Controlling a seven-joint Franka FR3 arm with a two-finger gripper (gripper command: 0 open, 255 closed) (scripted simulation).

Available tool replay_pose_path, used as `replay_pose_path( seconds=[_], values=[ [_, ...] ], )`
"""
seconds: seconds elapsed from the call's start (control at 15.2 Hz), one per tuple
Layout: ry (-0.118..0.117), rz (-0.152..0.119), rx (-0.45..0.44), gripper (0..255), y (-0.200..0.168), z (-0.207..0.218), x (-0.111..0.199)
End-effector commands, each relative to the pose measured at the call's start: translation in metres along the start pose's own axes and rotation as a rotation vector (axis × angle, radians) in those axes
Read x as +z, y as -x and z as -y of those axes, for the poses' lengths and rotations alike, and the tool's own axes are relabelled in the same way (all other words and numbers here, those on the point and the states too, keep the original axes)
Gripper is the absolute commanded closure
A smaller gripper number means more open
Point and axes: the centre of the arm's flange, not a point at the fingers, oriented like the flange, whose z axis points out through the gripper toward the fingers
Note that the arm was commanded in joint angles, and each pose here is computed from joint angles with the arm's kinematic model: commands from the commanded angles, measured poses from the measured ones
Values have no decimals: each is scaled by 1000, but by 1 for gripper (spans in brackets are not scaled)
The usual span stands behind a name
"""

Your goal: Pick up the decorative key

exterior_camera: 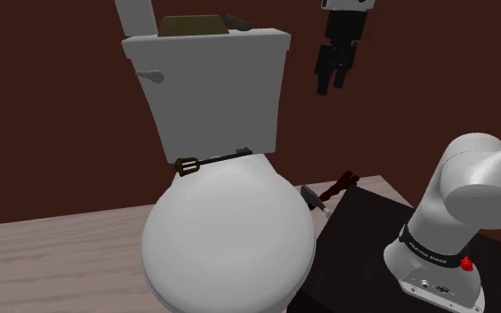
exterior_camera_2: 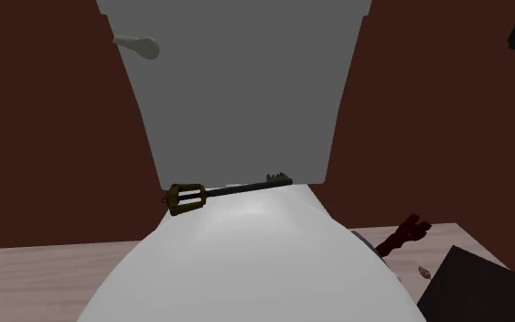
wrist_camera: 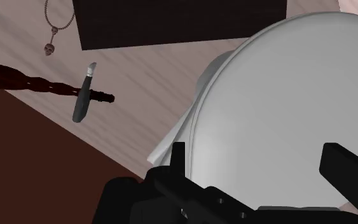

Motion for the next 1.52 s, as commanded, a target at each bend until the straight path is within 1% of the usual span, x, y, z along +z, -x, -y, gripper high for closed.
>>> replay_pose_path(
  seconds=[0.0, 0.4, 0.73, 1.06, 1.45],
  values=[
    [0, 0, 0, 0, 0, 0, 0],
    [3, 21, -179, 0, -68, -10, 44],
    [6, 38, -328, 0, -125, -10, 81],
    [8, 56, -477, 0, -180, -1, 120],
    [11, 76, -656, 0, -243, 20, 167]
  ],
)
